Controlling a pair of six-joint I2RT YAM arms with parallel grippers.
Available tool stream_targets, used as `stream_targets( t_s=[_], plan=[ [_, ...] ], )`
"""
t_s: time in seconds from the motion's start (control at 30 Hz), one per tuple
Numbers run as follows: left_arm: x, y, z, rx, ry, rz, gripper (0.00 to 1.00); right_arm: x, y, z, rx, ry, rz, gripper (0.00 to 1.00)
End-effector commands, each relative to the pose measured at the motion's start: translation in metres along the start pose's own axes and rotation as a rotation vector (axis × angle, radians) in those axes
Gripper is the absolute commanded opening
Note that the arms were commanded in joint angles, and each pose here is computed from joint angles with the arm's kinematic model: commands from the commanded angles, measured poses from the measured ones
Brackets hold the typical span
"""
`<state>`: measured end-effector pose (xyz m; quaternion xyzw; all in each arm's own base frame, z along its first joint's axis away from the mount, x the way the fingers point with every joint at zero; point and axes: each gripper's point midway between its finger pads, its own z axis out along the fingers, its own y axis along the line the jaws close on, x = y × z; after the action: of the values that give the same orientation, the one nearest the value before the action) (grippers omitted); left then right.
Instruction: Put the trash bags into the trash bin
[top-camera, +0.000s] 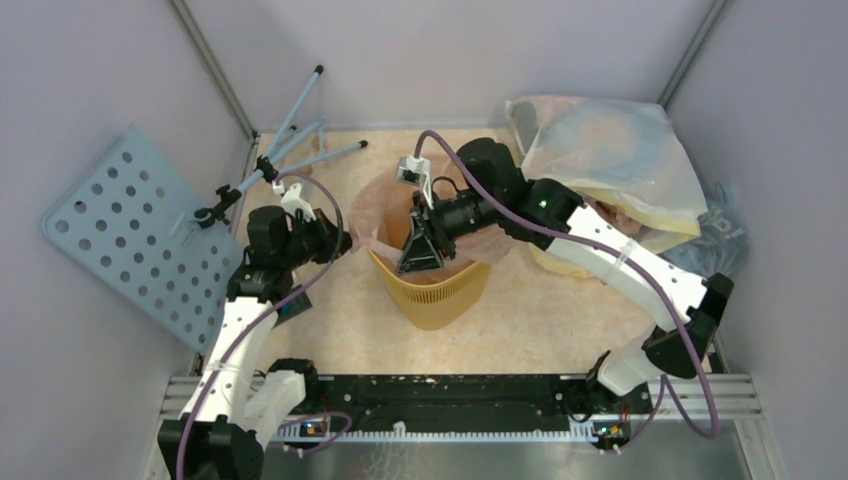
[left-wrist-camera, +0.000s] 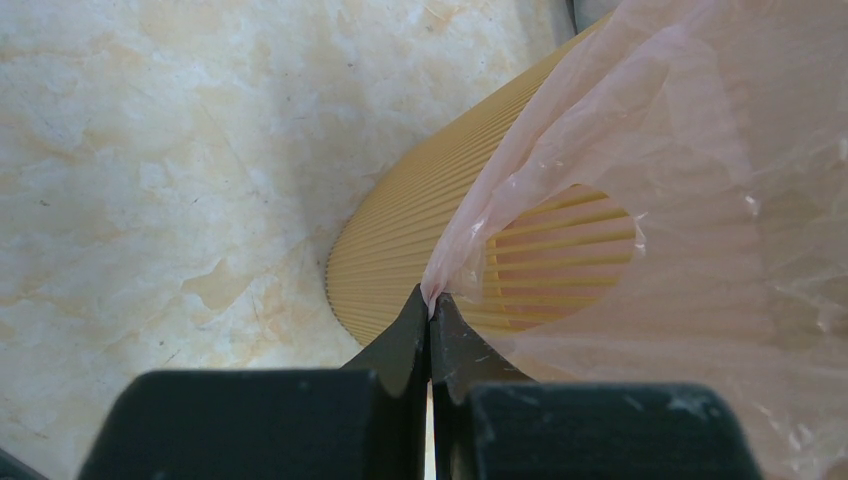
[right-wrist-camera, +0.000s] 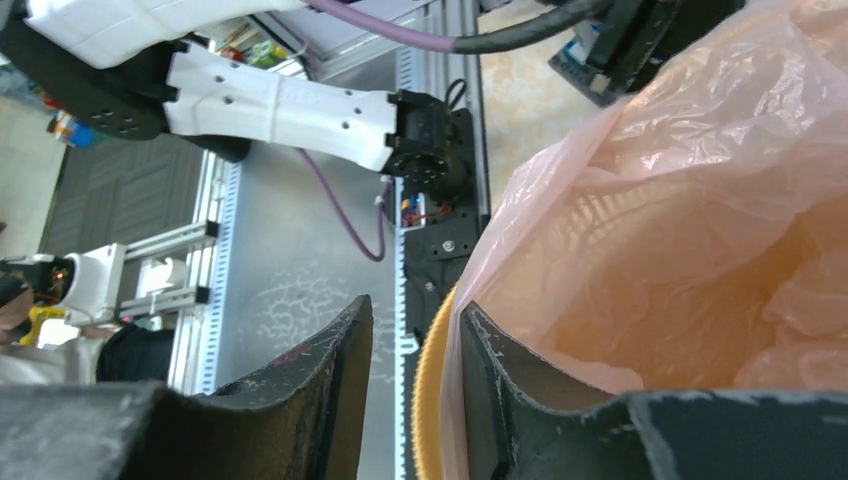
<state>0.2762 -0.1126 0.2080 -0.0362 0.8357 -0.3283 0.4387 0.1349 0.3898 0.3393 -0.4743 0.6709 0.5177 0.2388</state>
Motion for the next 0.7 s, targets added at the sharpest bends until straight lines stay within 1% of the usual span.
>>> stream_targets(
  t_s=[0.0, 0.17, 0.3, 0.5, 0.53, 0.67],
  plan=[
    [-0.017, -0.007, -0.005, 0.011, -0.045, 0.036, 0.0, -0.011, 0.039, -0.012, -0.101, -0.058, -0.058, 0.34],
    [-0.016, -0.007, -0.004, 0.01, -0.044, 0.035, 0.0, -0.003, 0.04, -0.012, -0.085, -0.049, -0.054, 0.35],
    [-0.016, -0.005, -0.004, 0.004, -0.043, 0.032, 0.0, 0.009, 0.043, -0.007, -0.078, -0.014, -0.058, 0.34],
    [-0.015, -0.003, -0.002, -0.001, -0.04, 0.03, 0.0, 0.03, 0.031, -0.002, 0.009, 0.049, -0.044, 0.21],
    [-0.015, -0.003, -0.002, -0.001, -0.04, 0.031, 0.0, 0.034, 0.03, -0.002, 0.023, 0.061, -0.045, 0.21],
    [-0.017, -0.002, -0.002, -0.013, -0.043, 0.035, 0.0, 0.048, 0.027, -0.002, 0.085, 0.1, -0.058, 0.28]
  ],
)
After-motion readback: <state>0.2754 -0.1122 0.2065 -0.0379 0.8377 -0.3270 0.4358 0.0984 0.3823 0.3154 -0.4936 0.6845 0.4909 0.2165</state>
